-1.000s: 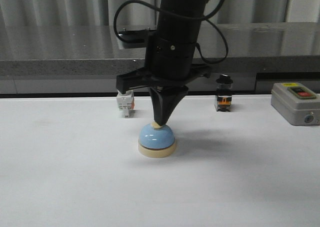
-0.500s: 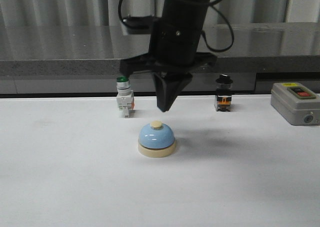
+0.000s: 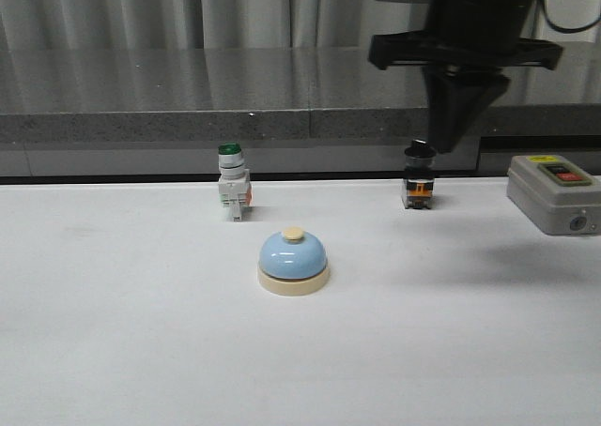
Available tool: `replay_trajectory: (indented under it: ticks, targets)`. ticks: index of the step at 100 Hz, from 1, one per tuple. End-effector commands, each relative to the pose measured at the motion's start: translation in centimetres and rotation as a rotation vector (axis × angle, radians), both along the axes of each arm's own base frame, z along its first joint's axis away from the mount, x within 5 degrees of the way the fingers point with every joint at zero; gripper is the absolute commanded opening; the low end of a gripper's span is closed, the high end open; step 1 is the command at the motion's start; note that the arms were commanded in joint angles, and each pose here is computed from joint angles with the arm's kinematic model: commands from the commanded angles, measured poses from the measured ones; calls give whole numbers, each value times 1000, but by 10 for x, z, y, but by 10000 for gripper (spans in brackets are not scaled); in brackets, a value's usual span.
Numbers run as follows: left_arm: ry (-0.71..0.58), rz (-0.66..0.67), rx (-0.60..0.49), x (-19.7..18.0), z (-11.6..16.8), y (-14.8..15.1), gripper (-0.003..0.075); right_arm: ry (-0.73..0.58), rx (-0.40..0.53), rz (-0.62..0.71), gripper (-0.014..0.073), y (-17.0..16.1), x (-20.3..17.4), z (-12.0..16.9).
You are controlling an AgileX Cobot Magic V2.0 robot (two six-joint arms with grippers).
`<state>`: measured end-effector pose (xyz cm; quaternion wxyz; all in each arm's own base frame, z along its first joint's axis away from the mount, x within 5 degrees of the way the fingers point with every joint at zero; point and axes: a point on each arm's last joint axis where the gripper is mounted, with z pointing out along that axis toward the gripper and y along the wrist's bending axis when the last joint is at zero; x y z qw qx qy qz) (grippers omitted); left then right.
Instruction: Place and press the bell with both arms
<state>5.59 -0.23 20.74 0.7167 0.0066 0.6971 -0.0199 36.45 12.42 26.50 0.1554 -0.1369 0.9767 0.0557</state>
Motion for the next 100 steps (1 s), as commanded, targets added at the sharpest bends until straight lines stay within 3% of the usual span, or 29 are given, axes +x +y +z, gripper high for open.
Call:
replay_trajectory:
  ticks: [1,50,100]
  targets:
    - [-61,9,-11,-1,-6,1,-20,-96,28,-50,-61,-25,-7,27]
    - [-61,9,-11,-1,-6,1,-20,-110,35,-355,-61,-122,-62,4]
    - [-61,9,-11,-1,-6,1,-20,-180,81,-419,-61,-130,-108,2]
